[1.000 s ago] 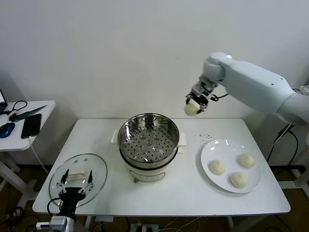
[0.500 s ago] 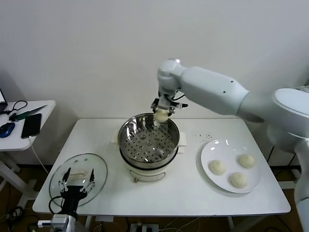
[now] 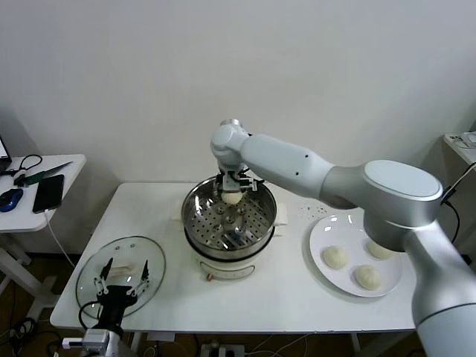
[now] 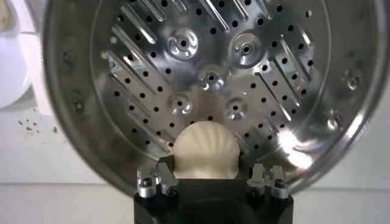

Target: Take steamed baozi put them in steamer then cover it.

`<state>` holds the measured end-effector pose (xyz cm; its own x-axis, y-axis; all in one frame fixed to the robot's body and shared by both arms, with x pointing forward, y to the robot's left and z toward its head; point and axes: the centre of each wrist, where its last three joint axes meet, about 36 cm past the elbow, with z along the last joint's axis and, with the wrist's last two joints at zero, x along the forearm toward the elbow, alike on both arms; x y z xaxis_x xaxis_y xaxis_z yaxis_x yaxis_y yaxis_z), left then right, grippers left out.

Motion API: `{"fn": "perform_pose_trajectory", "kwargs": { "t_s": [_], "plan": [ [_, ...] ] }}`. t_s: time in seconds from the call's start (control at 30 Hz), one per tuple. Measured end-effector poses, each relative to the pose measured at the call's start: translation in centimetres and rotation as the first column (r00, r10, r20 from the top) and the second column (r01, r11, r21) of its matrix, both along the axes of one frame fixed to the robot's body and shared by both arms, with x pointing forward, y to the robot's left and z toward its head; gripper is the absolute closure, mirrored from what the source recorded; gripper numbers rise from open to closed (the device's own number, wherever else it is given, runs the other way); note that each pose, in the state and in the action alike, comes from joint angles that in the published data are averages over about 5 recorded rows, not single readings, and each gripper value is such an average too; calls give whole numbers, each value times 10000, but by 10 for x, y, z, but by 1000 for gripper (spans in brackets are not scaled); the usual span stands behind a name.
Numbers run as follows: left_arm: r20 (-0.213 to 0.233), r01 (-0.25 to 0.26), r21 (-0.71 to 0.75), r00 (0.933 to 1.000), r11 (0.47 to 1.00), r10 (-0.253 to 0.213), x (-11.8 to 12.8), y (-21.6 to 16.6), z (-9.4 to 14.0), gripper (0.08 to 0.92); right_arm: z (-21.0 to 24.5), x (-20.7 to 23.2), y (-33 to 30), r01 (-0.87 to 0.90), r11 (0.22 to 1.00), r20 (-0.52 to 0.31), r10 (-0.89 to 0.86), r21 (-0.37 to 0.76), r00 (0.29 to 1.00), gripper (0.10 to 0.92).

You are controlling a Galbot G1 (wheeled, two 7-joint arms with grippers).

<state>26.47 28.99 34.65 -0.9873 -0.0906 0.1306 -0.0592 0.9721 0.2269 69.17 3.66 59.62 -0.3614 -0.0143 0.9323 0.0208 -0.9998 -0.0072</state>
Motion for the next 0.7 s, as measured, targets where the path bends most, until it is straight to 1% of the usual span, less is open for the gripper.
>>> {"fn": "perform_pose_trajectory", "kwargs": {
  "t_s": [0.17, 0.33, 0.43, 0.7],
  "plan": [
    [6, 17, 37, 10000, 10000, -17, 2, 1, 0, 177, -10, 0, 4, -81, 9999, -18, 80, -87, 10000, 333],
    [-42, 24, 33, 10000, 10000, -24, 0, 1, -1, 177, -15, 2, 4, 2, 9999, 4, -2, -104, 10000, 234],
    [-64, 24, 31, 10000, 10000, -24, -1, 1, -2, 177, -13, 3, 5, 10, 10000, -22, -10, -32, 10000, 205],
    [-76, 18, 39, 10000, 10000, -18, -2, 1, -1, 177, 10, 4, -3, 46, 9999, -37, -46, 150, 10000, 199]
  ]
}}
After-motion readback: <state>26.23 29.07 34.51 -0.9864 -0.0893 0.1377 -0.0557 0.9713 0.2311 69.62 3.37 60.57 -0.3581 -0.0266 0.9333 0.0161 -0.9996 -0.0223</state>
